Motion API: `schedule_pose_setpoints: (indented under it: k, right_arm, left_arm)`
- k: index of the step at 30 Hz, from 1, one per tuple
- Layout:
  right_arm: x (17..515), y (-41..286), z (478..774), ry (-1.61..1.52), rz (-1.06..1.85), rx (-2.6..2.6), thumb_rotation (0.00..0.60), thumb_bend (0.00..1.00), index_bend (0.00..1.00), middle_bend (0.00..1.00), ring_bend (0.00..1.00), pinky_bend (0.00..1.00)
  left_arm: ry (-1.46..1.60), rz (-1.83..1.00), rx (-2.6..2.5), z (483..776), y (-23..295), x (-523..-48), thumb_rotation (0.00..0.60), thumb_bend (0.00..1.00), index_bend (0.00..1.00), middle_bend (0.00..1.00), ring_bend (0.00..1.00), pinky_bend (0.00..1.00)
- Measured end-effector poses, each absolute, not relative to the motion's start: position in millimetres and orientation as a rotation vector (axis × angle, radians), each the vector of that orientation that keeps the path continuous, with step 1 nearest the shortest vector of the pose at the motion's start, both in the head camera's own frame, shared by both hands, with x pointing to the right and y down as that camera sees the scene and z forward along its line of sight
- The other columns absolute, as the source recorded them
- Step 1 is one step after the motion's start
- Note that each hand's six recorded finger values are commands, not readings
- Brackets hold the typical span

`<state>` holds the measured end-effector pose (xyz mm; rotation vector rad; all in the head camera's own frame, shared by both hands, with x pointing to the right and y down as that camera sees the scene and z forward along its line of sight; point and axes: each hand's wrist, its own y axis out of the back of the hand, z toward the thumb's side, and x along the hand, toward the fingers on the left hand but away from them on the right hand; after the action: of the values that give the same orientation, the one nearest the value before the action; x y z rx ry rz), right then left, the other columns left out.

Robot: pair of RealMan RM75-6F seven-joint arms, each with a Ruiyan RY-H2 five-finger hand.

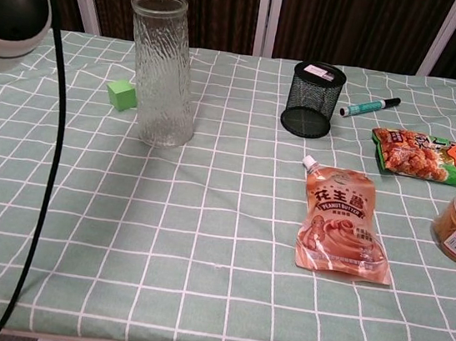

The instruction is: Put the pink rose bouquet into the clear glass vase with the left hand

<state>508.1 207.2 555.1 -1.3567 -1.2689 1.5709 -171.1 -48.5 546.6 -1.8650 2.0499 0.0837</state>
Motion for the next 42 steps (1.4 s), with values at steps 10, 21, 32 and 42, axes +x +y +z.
schedule_pose_setpoints:
  k: [10, 21, 32, 42]
  right_arm:
    - [510.9, 209.3, 559.8, -1.269, 1.586, -1.363, 0.600, 0.27, 0.00, 0.00, 0.00, 0.00]
    - [513.8, 210.5, 562.9, -1.271, 1.598, -1.366, 0.600, 0.27, 0.00, 0.00, 0.00, 0.00]
    - [513.9, 211.0, 565.0, -1.269, 1.601, -1.369, 0.600, 0.27, 0.00, 0.00, 0.00, 0.00]
    - [512.1, 209.7, 565.2, -1.268, 1.596, -1.372, 0.600, 0.27, 0.00, 0.00, 0.00, 0.00]
  left_arm:
    - [2.040, 0.056, -1.920, 584.6, -37.2, -168.2, 0.600, 0.18, 0.48, 0.44, 0.43, 0.53]
    - [1.954, -0.011, -1.997, 616.3, -14.9, -163.4, 0.600, 0.12, 0.27, 0.28, 0.26, 0.37]
    - [1.915, 0.050, -2.014, 617.3, -4.4, -165.6, 0.600, 0.07, 0.08, 0.00, 0.09, 0.22]
    - [1.905, 0.078, -1.989, 612.7, -2.2, -177.2, 0.600, 0.00, 0.07, 0.00, 0.06, 0.18]
